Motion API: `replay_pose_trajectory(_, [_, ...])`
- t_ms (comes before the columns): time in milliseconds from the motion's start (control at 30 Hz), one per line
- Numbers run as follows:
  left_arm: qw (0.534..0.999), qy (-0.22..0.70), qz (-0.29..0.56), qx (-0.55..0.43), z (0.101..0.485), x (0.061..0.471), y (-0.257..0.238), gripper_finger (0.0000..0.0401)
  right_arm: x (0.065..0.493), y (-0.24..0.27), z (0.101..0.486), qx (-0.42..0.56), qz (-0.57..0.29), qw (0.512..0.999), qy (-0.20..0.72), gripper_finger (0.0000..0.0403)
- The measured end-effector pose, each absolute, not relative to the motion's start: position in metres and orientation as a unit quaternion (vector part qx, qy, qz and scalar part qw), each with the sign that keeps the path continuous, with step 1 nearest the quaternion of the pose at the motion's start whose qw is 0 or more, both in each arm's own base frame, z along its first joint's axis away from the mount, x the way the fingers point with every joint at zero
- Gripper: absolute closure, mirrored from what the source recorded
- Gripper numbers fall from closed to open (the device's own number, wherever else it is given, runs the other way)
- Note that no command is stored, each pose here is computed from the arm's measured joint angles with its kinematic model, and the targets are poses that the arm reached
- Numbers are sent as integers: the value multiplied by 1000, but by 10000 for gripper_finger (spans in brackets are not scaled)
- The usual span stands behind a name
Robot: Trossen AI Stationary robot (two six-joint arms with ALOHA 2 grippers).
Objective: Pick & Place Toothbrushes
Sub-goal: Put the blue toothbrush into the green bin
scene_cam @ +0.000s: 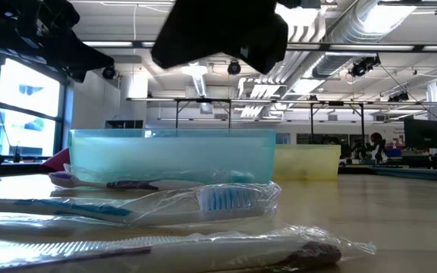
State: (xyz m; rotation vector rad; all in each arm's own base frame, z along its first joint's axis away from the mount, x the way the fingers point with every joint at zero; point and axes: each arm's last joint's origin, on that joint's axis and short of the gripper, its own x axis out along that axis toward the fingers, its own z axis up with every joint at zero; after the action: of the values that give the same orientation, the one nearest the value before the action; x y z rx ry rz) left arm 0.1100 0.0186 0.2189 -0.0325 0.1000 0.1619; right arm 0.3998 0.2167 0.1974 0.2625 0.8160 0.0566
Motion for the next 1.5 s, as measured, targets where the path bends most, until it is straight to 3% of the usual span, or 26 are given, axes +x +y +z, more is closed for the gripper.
replay_pose_trajectory(167, [995, 51, 82, -16, 219, 110, 19, 401, 399, 216, 195, 119, 27, 906, 404, 380])
replay_pose_trajectory(433, [995, 51, 82, -16, 219, 110, 19, 401, 399, 216, 186, 109, 19, 901, 420, 284])
replay_pose_trajectory(600, [995, 52, 82, -17, 218, 110, 19, 401, 403, 219, 163, 109, 24, 892, 439, 253])
replay_pose_trajectory(1500, [995, 56, 81, -21, 217, 110, 19, 401, 419, 208, 118, 127, 36, 869, 477, 257])
